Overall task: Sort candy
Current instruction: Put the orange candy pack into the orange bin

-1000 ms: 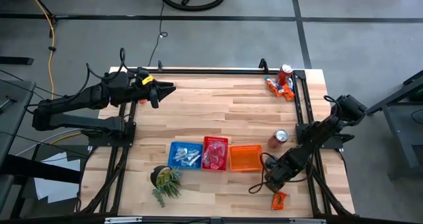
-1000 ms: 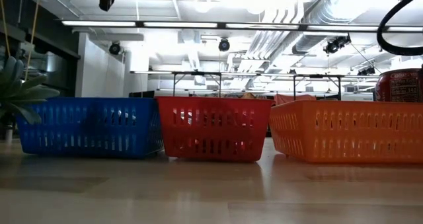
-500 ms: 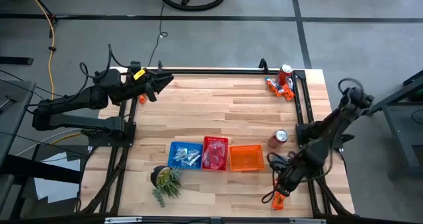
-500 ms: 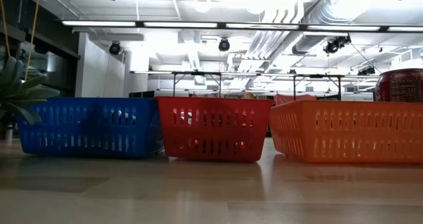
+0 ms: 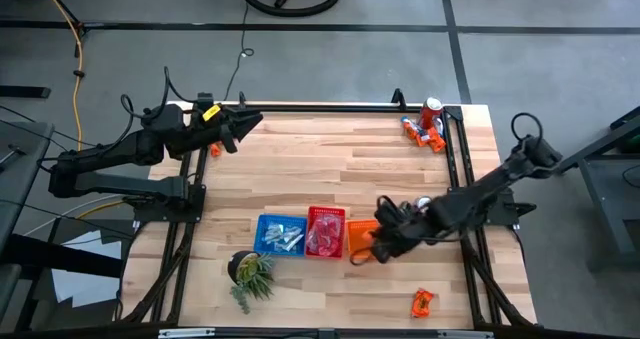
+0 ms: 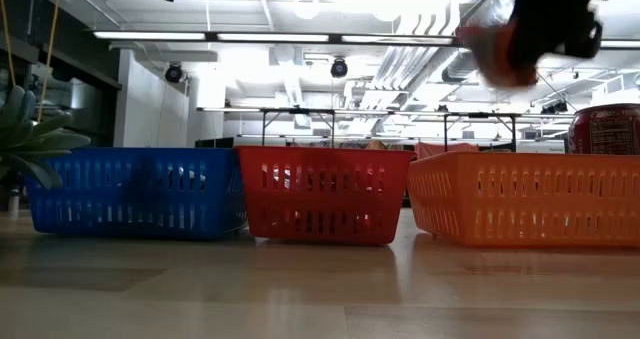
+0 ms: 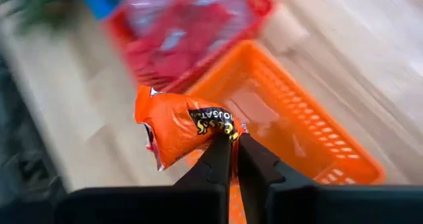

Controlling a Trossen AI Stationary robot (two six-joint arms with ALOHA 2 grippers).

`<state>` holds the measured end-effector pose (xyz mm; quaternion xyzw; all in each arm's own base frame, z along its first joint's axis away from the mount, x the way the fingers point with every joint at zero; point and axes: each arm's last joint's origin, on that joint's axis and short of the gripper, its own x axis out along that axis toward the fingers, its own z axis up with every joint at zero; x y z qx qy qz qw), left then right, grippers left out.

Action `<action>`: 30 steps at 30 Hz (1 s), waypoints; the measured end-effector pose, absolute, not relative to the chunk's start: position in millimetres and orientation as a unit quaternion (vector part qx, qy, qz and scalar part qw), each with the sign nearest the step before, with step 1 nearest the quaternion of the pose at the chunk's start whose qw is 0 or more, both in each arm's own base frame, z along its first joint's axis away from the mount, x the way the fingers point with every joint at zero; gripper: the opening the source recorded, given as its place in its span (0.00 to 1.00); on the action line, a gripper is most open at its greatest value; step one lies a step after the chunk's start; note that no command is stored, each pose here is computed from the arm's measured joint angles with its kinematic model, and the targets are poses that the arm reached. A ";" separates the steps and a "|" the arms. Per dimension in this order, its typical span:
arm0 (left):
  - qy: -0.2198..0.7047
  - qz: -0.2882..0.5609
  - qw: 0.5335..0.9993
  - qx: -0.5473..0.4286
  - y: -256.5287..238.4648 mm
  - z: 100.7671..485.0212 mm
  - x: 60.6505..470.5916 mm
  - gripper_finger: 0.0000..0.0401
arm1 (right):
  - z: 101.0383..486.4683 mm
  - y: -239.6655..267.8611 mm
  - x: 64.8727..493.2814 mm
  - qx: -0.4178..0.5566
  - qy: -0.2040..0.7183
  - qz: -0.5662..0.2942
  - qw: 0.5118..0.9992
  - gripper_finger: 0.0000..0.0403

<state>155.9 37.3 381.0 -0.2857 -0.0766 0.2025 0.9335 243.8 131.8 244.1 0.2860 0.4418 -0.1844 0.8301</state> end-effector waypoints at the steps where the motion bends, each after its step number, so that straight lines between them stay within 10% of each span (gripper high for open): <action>1: -0.076 0.203 0.934 -0.284 37.3 381.0 155.9 0.38 | 239.5 129.4 247.6 0.297 0.447 -0.197 0.820 0.03; 18: -0.072 0.203 0.937 -0.273 37.2 380.8 155.9 0.38 | 223.4 120.8 252.7 0.299 0.516 -0.206 0.776 0.55; 30: -0.073 0.204 0.937 -0.276 37.3 380.8 156.0 0.38 | 242.8 175.4 209.2 0.438 0.587 -0.131 0.668 0.60</action>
